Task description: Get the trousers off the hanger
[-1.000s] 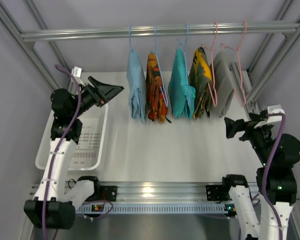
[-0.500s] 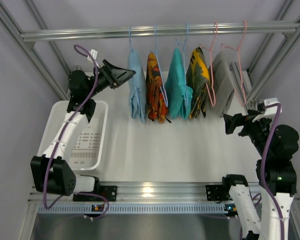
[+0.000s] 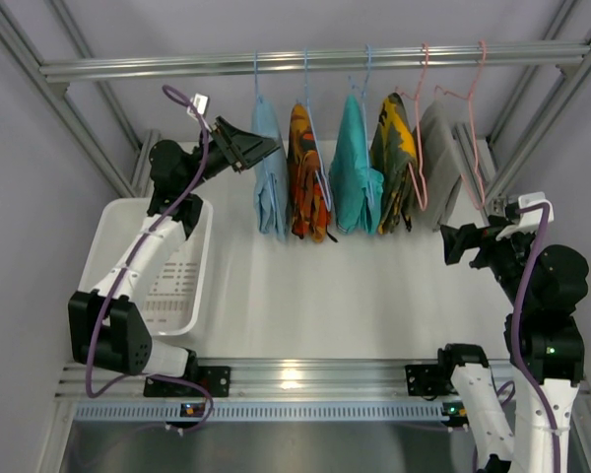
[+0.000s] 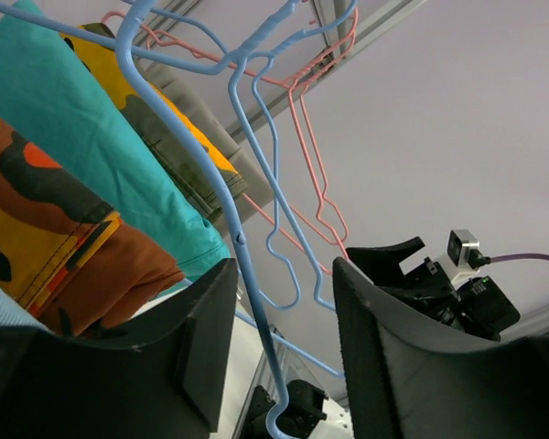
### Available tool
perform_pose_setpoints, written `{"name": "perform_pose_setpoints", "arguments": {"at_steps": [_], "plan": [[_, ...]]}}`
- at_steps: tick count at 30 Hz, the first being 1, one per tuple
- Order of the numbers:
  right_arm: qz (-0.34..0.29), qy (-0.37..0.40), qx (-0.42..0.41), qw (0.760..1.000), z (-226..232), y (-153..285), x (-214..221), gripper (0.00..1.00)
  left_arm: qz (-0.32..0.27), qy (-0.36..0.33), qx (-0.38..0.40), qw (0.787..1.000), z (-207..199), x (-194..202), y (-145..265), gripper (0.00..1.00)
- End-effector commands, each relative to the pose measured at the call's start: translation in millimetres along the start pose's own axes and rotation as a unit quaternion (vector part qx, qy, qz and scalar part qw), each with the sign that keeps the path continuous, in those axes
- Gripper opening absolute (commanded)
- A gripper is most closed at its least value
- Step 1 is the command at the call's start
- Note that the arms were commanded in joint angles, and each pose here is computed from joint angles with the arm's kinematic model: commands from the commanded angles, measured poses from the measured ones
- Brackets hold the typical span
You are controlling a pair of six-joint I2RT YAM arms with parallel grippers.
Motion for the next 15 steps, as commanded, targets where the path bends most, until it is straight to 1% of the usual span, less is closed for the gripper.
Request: {"name": "perform_pose_setpoints", "arguments": {"at_steps": [1,3,4,7,8,10,12,14,15], "plan": [[-0.011,0.013,-0.006,1.0,1.9,1.4,-8.7,1.0,-0.026,-0.034,0.044,0.998,-26.1,-14.3,-1.7,0.49],[-0.013,0.012,-0.006,1.0,2.0,1.2,-9.7,0.99,-0.025,-0.026,0.041,0.999,-24.0,-14.3,-2.7,0.48],[-0.014,0.011,-0.007,1.0,2.3,0.9,-10.6,0.99,-0.024,-0.022,0.039,0.999,-22.5,-14.2,-3.4,0.42],[-0.016,0.005,-0.013,1.0,4.1,0.7,-12.2,0.99,-0.022,-0.01,0.037,0.999,-21.5,-15.1,-5.1,0.34],[-0.02,0.004,-0.015,1.0,5.5,1.9,-15.0,0.99,-0.022,-0.008,0.038,0.999,-22.0,-16.0,-5.7,0.28],[-0.019,-0.002,-0.021,1.0,7.2,2.0,-15.6,0.99,-0.024,0.0,0.04,0.999,-23.3,-17.4,-6.4,0.21],[-0.018,-0.003,-0.027,0.999,8.9,2.5,-16.3,0.99,-0.026,0.003,0.046,0.999,-27.3,-20.0,-7.1,0.18],[-0.015,-0.003,-0.031,0.999,9.8,2.2,-15.5,1.0,-0.029,-0.002,0.053,0.998,-32.4,-23.8,-7.4,0.1],[-0.012,-0.002,-0.033,0.999,9.8,1.6,-13.6,0.99,-0.032,-0.003,0.055,0.998,-35.7,-25.8,-7.4,0.04]]}}
Point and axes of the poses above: each gripper's point midway between its finger pads, its own y axis back along the fingers, its own z axis along the line the jaws close on, x = y × z, the point moved 6 cm from there along y, back along the fingers, and after that the axes turned 6 degrees about -y, right-handed, at the moved point
